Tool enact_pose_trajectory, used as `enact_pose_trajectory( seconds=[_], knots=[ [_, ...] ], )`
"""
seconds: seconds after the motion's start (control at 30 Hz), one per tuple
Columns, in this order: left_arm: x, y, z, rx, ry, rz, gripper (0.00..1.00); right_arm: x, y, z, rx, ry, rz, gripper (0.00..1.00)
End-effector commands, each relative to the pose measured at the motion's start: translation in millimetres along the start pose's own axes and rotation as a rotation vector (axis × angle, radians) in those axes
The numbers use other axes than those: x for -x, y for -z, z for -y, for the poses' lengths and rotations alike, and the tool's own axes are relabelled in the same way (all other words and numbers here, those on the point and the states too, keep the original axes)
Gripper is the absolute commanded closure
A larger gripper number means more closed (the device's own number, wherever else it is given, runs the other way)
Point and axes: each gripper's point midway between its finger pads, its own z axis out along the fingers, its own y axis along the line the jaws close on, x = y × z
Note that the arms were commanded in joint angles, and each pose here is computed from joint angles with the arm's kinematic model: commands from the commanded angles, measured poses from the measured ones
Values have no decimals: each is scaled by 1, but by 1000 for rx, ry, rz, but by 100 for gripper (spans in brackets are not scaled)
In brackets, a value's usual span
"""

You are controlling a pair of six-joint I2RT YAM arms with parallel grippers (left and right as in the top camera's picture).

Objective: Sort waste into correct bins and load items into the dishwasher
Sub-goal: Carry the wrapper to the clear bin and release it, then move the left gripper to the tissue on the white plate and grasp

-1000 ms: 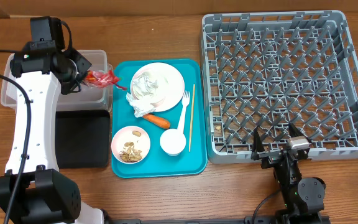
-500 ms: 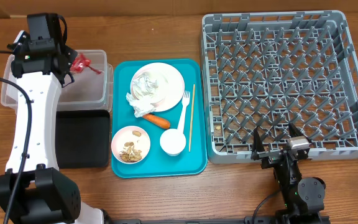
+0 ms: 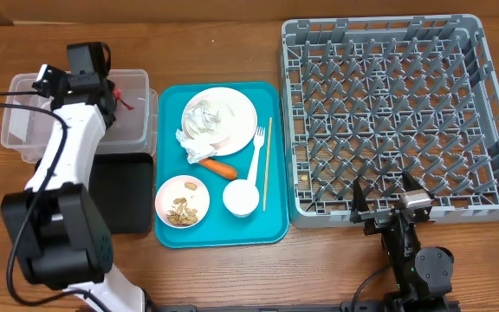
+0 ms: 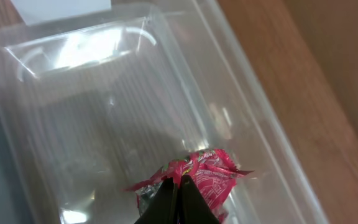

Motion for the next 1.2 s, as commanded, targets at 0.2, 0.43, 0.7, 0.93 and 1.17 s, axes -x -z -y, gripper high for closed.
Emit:
enact_pose_trajectory(
  seconds=[0.2, 0.43, 0.7, 0.93, 1.17],
  knots=[
    [-8, -33, -25, 96, 41, 5, 83, -2, 0, 1, -3, -4, 5, 0],
    [-7, -32, -24, 92, 40, 1, 62, -2, 0, 1, -4, -4, 5, 0],
    [7, 4, -12, 8, 28, -33, 17, -2, 0, 1, -3, -4, 5, 0],
    [29, 46, -7, -56, 56, -15, 14, -2, 0, 1, -3, -4, 5, 0],
    [8, 61, 41, -303, -63, -150, 3, -2, 0, 1, -4, -4, 5, 0]
  ],
)
